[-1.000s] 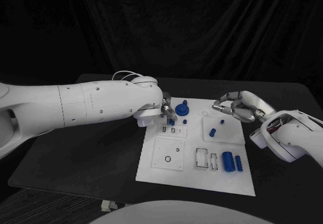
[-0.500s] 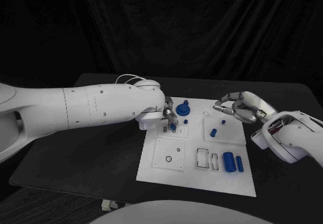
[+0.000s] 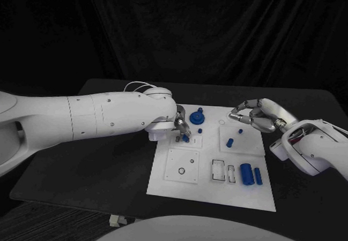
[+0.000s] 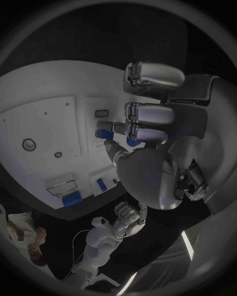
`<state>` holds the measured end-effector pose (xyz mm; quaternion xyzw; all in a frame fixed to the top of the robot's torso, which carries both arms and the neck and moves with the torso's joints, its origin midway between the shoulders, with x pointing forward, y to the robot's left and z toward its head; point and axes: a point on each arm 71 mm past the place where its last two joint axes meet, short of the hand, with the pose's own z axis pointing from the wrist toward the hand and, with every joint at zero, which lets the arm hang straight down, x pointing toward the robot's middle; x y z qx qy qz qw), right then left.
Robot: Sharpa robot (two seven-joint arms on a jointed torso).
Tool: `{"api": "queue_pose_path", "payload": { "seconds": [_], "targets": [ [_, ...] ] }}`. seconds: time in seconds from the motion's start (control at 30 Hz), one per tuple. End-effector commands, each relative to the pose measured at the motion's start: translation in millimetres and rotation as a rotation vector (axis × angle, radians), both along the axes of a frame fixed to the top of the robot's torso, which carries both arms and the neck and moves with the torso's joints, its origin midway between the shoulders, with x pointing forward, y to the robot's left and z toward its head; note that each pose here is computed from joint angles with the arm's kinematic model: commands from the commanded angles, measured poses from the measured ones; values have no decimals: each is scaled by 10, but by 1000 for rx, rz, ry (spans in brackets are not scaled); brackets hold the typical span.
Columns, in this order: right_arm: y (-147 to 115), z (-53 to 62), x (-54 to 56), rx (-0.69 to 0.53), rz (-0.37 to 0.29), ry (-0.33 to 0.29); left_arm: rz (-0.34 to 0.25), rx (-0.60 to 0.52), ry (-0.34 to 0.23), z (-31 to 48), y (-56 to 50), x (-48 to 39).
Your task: Assemble the parts on the task board
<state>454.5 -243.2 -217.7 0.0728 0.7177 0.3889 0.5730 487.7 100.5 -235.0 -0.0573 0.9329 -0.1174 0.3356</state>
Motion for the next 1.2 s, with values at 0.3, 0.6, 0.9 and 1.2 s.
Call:
{"api": "queue_pose_path", "payload": {
  "seconds": [0.3,0.6,0.9,1.2],
  "targets": [
    [-3,-10,-6,1,-5,-6,-1,32,20,-28,-3,-21],
    [-2,-20,-7,0,-5,-3,-2,34,23,-42,-13,-19],
    [-6,-24,-6,-1,-5,-3,-7,37,29,-56,-21,-23],
    [-7,-33,-7,-1,-5,-1,-9,40,33,-67,-27,-20]
  ]
}}
